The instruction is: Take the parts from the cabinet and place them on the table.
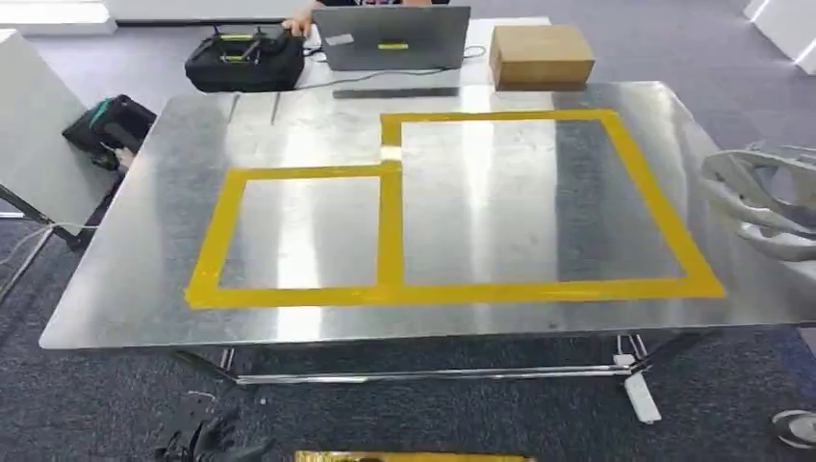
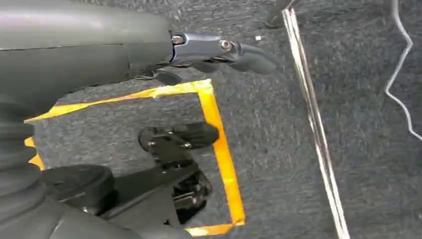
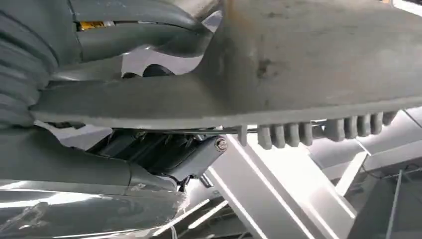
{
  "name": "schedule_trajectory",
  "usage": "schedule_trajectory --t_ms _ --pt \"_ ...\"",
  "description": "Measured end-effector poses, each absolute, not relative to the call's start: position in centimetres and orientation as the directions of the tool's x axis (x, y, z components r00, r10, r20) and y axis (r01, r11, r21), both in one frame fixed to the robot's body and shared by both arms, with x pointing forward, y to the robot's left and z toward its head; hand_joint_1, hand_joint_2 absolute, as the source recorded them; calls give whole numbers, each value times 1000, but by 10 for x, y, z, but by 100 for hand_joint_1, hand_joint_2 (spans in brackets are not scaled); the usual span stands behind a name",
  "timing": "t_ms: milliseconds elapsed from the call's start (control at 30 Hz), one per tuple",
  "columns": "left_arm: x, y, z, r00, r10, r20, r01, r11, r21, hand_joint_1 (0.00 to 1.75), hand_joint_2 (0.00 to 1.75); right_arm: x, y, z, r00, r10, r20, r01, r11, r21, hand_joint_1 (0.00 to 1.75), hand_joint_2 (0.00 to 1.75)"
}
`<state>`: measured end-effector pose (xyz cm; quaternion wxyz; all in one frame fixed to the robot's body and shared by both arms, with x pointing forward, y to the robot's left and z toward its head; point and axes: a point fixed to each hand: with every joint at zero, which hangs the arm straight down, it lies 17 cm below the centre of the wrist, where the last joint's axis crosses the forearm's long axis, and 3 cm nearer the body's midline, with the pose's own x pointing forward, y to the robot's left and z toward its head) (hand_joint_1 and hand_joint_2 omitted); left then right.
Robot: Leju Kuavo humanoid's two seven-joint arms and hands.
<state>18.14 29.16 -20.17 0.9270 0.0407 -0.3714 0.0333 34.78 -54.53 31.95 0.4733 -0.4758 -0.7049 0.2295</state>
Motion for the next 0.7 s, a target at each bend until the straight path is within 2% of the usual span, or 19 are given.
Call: schedule_trajectory --t_ms 233,700 --pt "197 306 -197 699 42 714 -146 986 85 0 175 350 -540 325 -124 890 439 469 442 -764 175 175" --pt "189 327 -200 717 93 691 -223 969 101 0 175 353 -524 313 -156 882 445 444 465 -766 175 175"
